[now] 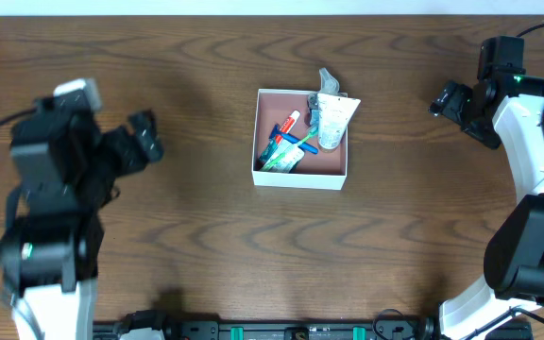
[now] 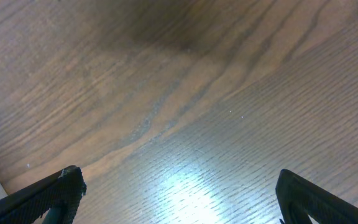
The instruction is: Pack container
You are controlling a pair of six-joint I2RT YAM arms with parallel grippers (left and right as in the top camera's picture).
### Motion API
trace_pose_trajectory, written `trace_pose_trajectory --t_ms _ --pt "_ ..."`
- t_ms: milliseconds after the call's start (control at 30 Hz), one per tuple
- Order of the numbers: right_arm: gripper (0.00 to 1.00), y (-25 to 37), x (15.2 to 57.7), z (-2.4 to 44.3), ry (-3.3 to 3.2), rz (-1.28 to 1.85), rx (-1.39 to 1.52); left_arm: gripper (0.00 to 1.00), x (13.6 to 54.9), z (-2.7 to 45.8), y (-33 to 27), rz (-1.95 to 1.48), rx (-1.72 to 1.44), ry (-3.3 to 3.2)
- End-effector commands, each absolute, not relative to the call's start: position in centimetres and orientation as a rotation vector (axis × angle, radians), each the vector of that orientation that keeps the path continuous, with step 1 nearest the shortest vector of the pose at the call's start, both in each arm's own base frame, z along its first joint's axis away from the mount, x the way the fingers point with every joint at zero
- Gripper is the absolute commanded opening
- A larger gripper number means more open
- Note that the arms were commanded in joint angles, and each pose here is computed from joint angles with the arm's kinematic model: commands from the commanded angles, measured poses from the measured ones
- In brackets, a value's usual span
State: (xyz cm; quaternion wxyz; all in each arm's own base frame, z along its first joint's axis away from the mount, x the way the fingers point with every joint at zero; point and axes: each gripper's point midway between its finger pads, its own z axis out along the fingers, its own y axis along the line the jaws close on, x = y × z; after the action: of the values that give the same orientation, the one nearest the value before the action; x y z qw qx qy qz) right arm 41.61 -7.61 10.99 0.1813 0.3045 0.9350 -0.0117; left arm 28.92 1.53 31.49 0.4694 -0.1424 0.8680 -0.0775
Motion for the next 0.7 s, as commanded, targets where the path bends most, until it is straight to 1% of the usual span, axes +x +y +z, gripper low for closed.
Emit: trace_pose_trajectory --t_ms 0,133,300,433,667 --pt "0.99 -7.8 41.8 11.2 2.626 -0.038 0.881 0.98 26.0 33.8 3.4 -0.056 -0.377 2.048" --pt "0.99 -7.8 41.8 11.2 2.626 -0.038 0.882 0.98 22.3 35.4 3.6 0.006 -0.333 1.952" --pt "0.99 -7.8 41.8 11.2 2.627 -0.038 0.882 0.98 19.7 36.0 4.0 0.039 -0.332 1.827" --pt "0.99 -7.8 41.7 11.2 2.627 -0.038 0.882 0.98 19.6 35.1 3.7 0.024 -0.296 1.705" --pt "0.99 -7.8 41.8 11.2 2.627 -0.038 0.882 0.98 21.7 32.3 2.5 -0.038 -0.169 1.452"
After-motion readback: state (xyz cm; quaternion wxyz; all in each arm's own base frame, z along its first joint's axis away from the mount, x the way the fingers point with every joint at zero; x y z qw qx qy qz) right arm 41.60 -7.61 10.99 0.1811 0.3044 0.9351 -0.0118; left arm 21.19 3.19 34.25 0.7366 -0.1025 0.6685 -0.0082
